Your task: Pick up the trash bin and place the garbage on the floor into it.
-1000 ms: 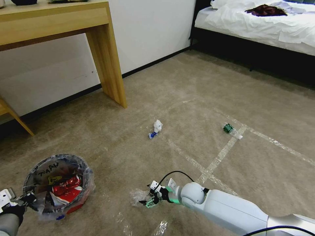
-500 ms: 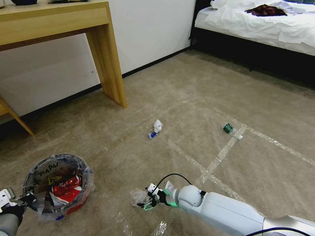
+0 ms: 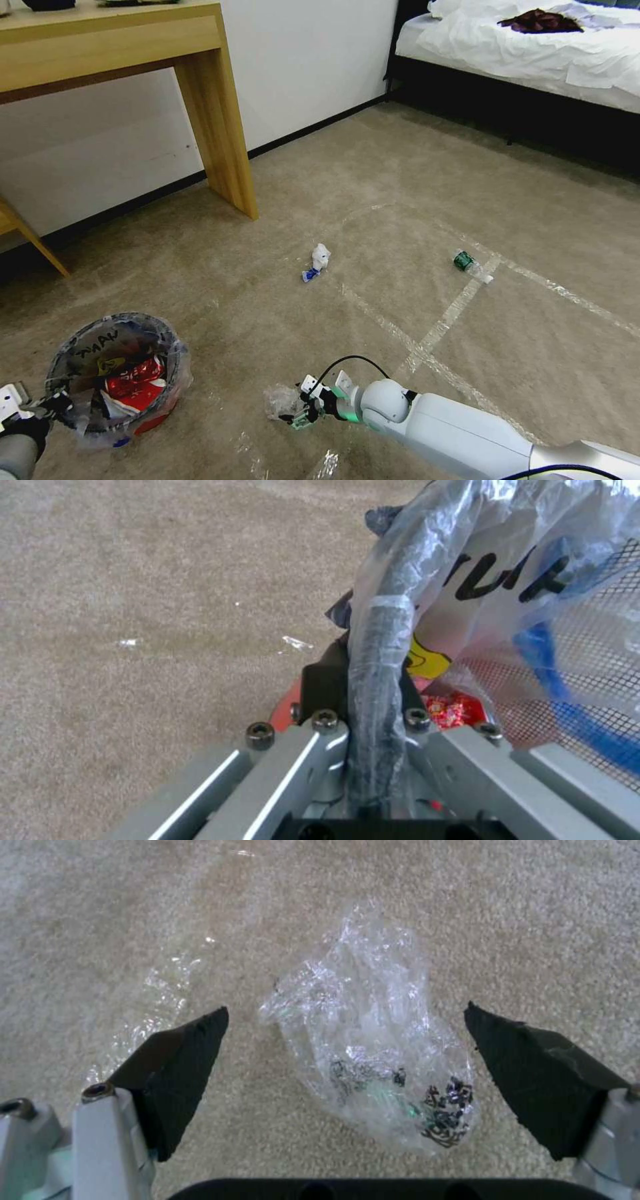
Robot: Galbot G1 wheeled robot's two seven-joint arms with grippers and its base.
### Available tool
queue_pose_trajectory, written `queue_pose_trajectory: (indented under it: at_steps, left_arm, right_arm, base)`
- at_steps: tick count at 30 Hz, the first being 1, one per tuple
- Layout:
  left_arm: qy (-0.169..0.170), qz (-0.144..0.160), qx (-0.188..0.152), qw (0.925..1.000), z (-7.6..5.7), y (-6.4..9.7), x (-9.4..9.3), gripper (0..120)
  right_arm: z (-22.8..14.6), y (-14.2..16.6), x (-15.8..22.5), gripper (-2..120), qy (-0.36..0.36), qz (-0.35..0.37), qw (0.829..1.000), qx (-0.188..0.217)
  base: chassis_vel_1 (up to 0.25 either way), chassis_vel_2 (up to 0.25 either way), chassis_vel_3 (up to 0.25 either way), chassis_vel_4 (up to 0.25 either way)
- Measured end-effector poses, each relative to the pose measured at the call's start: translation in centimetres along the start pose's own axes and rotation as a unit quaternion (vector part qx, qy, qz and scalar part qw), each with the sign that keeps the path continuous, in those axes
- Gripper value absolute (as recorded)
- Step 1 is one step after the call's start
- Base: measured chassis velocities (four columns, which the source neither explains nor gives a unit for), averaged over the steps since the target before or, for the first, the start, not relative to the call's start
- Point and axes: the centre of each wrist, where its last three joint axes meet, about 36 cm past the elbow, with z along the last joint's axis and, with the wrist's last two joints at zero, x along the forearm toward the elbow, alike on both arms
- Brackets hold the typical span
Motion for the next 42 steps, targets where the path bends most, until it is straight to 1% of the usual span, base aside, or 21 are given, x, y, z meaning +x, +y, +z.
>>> queue_pose_trajectory:
  at_steps: [12, 14, 16, 17, 18, 19, 20, 21, 22, 27, 28, 29, 30, 37, 38, 39, 41, 42]
  left_arm:
    - [0.001, 0.000, 0.003, 1.0000, 0.2, 0.0, 0.0, 1]
    - [0.000, 0.000, 0.002, 1.0000, 0.1, 0.0, 0.0, 1]
    - [0.000, 0.000, 0.002, 1.0000, 0.1, 0.0, 0.0, 1]
    - [0.000, 0.000, 0.002, 1.0000, 0.1, 0.0, -0.1, 1]
    - [0.000, 0.000, 0.002, 1.0000, 0.1, 0.0, -0.1, 1]
    - [0.000, 0.000, 0.002, 1.0000, 0.1, 0.0, -0.1, 1]
    - [0.000, 0.000, 0.002, 1.0000, 0.1, 0.0, -0.1, 1]
    - [0.000, 0.000, 0.002, 1.0000, 0.1, 0.0, -0.1, 1]
    - [0.000, 0.000, 0.002, 1.0000, 0.1, 0.0, -0.1, 1]
    - [0.000, 0.000, 0.003, 1.0000, 0.1, 0.0, -0.1, 1]
    - [0.000, 0.000, 0.003, 1.0000, 0.1, 0.0, -0.1, 1]
    - [0.000, 0.000, 0.003, 1.0000, 0.1, 0.0, -0.1, 1]
    - [0.000, 0.000, 0.003, 1.0000, 0.1, -0.1, -0.1, 1]
    - [0.000, 0.002, 0.003, 1.0000, 0.1, -0.1, -0.2, 1]
    - [0.001, 0.002, 0.003, 1.0000, 0.1, -0.2, -0.2, 1]
    - [0.001, 0.002, 0.003, 1.0000, 0.1, -0.2, -0.2, 1]
    - [0.002, 0.002, 0.003, 1.0000, 0.2, -0.2, -0.2, 1]
    - [0.002, 0.002, 0.003, 1.0000, 0.2, -0.2, -0.2, 1]
  right_arm:
    - [0.2, -0.1, -1.1, 90, -0.003, 0.002, 1.000, 0.000]
    - [0.2, 0.0, -1.3, 86, -0.005, 0.003, 1.000, 0.001]
    - [0.2, 0.0, -1.3, 84, -0.005, 0.003, 1.000, 0.001]
    - [0.3, 0.1, -1.4, 77, -0.005, 0.003, 1.000, 0.001]
    - [0.3, 0.1, -1.4, 77, -0.005, 0.003, 1.000, 0.001]
    - [0.3, 0.2, -1.5, 71, -0.005, 0.003, 1.000, 0.001]
    - [0.3, 0.3, -1.6, 67, -0.005, 0.003, 1.000, 0.001]
    - [0.3, 0.3, -1.6, 67, -0.005, 0.003, 1.000, 0.001]
    - [0.3, 0.4, -1.7, 63, -0.005, 0.002, 1.000, 0.001]
    - [0.5, 0.5, -1.7, 59, -0.003, 0.002, 1.000, 0.002]
    - [0.6, 0.5, -1.7, 52, -0.002, 0.002, 1.000, 0.002]
    - [0.6, 0.5, -1.7, 52, -0.002, 0.002, 1.000, 0.002]
    - [0.7, 0.5, -1.7, 48, -0.001, 0.003, 1.000, 0.002]
    - [1.3, 0.4, -1.6, 42, 0.004, 0.006, 1.000, 0.001]
    - [1.5, 0.4, -1.6, 40, 0.006, 0.007, 1.000, 0.001]
    - [1.5, 0.4, -1.6, 40, 0.006, 0.007, 1.000, 0.001]
    - [1.6, 0.3, -1.5, 35, 0.007, 0.008, 1.000, 0.001]
    - [1.6, 0.3, -1.5, 35, 0.007, 0.008, 1.000, 0.001]
  base:
    - [0.000, 0.000, 0.000, 0.000]
    - [0.000, 0.000, 0.000, 0.000]
    - [0.000, 0.000, 0.000, 0.000]
    - [0.000, 0.000, 0.000, 0.000]
    - [0.000, 0.000, 0.000, 0.000]
    - [0.000, 0.000, 0.000, 0.000]
    - [0.000, 0.000, 0.000, 0.000]
    - [0.000, 0.000, 0.000, 0.000]
    - [0.000, 0.000, 0.000, 0.000]
    - [0.000, 0.000, 0.000, 0.000]
    - [0.000, 0.000, 0.000, 0.000]
    - [0.000, 0.000, 0.000, 0.000]
    - [0.000, 0.000, 0.000, 0.000]
    - [0.000, 0.000, 0.000, 0.000]
    - [0.000, 0.000, 0.000, 0.000]
    - [0.000, 0.000, 0.000, 0.000]
    - [0.000, 0.000, 0.000, 0.000]
    - [0.000, 0.000, 0.000, 0.000]
